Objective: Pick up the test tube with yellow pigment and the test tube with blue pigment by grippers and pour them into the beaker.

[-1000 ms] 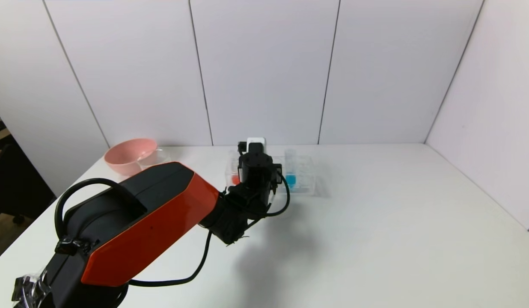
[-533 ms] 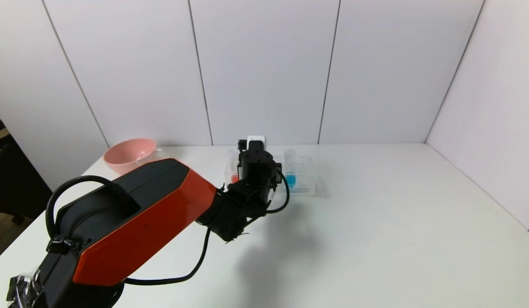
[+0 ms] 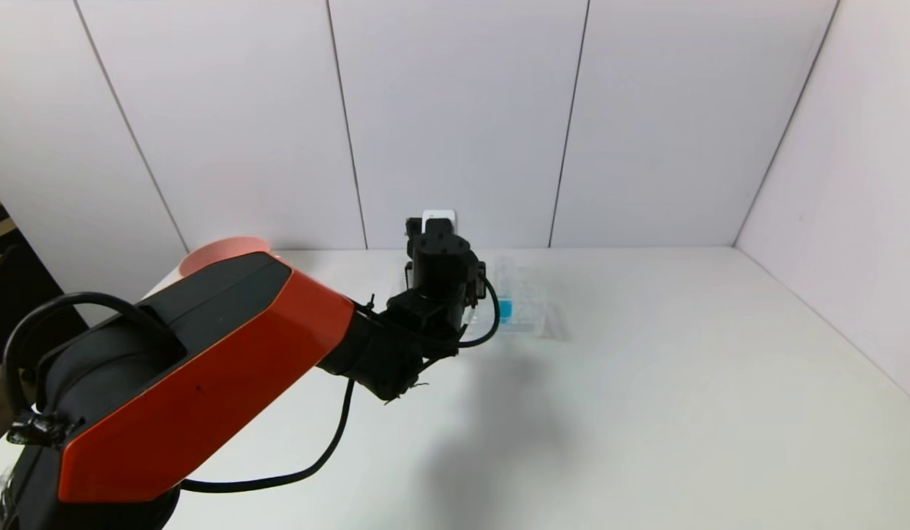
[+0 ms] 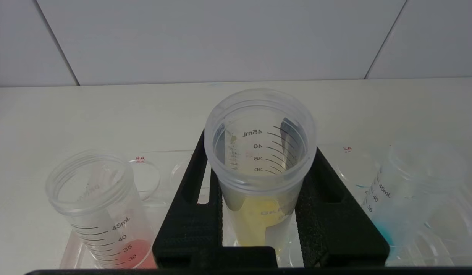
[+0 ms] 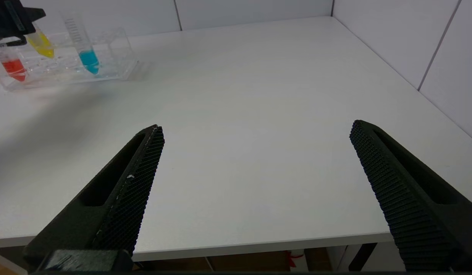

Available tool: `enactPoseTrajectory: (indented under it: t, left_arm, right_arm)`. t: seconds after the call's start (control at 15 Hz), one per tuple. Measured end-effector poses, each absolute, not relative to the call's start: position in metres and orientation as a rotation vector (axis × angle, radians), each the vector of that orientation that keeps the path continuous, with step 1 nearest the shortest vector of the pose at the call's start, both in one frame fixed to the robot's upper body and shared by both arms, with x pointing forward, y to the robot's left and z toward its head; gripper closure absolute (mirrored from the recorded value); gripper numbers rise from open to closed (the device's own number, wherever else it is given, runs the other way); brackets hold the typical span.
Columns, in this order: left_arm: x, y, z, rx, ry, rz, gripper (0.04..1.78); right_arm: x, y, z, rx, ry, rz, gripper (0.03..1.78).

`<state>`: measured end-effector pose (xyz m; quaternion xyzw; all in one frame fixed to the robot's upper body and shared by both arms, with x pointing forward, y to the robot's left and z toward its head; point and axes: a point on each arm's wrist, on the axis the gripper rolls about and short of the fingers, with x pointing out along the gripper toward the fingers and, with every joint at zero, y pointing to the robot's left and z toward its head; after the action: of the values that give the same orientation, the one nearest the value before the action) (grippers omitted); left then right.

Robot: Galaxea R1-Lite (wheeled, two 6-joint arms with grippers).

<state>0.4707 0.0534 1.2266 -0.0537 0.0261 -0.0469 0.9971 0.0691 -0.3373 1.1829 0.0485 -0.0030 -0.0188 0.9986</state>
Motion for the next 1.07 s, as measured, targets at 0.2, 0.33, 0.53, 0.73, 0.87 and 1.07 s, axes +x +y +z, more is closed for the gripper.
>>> enactPoseTrajectory:
  t: [0.2, 0.33, 0.53, 0.73, 0.87, 1.07]
  left_arm:
    - [0.466, 0.05, 1.242, -0.107, 0.052, -0.106, 1.28]
    - [0.462, 0.045, 1.256, -0.101, 0.046, -0.12, 1.28]
    - [0.456, 0.041, 1.279, -0.097, 0.022, -0.141, 1.28]
    - [0.448, 0.04, 1.299, -0.106, 0.008, -0.155, 1.28]
    - [0.443, 0.042, 1.311, -0.11, 0.001, -0.161, 1.28]
    - [0.434, 0.053, 1.331, -0.106, 0.005, -0.151, 1.28]
  right_arm:
    - [0.069, -0.337, 1.183, 0.097, -0.006, -0.038, 0.04]
    - [0.069, -0.337, 1.183, 0.097, -0.006, -0.038, 0.04]
    - [0.069, -0.337, 1.183, 0.097, -0.006, -0.038, 0.04]
    - [0.069, -0.337, 1.183, 0.098, -0.006, -0.038, 0.04]
    - [0.069, -0.337, 1.183, 0.098, -0.006, -0.038, 0.04]
    - [0.069, -0.337, 1.183, 0.098, -0.006, -0.038, 0.04]
